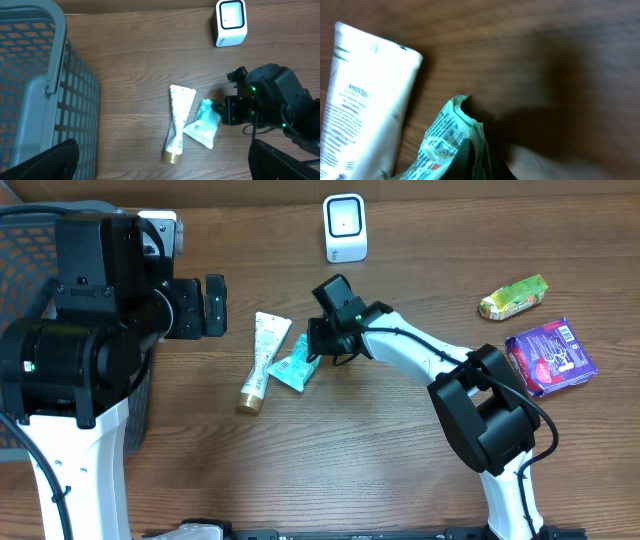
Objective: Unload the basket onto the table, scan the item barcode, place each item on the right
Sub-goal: 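Move the right gripper over the mint-green packet and nudge it right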
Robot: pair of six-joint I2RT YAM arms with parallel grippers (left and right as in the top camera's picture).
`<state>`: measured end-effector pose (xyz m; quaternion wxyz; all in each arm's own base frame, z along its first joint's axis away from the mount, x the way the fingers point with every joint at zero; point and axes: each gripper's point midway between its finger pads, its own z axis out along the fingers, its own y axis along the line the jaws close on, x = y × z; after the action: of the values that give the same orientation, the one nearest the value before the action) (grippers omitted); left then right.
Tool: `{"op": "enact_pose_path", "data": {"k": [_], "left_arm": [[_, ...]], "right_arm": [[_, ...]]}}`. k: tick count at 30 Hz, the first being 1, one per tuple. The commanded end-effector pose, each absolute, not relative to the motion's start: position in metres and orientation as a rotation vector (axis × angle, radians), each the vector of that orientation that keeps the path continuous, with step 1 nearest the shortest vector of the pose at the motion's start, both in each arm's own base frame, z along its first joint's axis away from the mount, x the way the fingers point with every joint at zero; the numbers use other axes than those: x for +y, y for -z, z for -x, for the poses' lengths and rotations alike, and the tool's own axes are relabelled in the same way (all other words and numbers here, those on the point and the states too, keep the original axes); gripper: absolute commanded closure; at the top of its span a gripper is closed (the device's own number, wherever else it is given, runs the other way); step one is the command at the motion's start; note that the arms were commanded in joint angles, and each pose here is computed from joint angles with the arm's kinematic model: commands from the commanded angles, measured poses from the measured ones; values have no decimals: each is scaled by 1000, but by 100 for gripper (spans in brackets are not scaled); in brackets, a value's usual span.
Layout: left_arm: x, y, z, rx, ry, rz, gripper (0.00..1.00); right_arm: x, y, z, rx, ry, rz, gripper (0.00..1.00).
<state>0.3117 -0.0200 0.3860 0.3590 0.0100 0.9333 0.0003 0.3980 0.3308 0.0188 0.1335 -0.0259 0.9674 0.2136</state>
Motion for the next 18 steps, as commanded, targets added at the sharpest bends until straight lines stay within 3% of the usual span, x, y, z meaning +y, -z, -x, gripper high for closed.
{"op": "enact_pose_path", "data": {"k": [1, 3, 7, 9, 12, 18], "left_arm": [[-17, -390, -312, 2395, -10, -24, 1], [-17, -389, -312, 2396, -10, -24, 0], [-17, -390, -312, 2395, -10, -24, 0], [-17, -389, -312, 2396, -10, -24, 0], [-17, -389, -312, 2396, -10, -24, 0], [-17, -389, -312, 2396, -10, -24, 0]], "right_arm": [[304, -37, -413, 2809, -393, -82, 96], [277, -50, -415, 2810, -228, -225, 96], [211, -68, -416, 2784, 76, -484, 82], [199, -65, -416, 2826, 57, -523, 67], [192, -65, -418, 2896, 8, -376, 50], [173, -92, -422, 3004, -195, 35, 43]]}}
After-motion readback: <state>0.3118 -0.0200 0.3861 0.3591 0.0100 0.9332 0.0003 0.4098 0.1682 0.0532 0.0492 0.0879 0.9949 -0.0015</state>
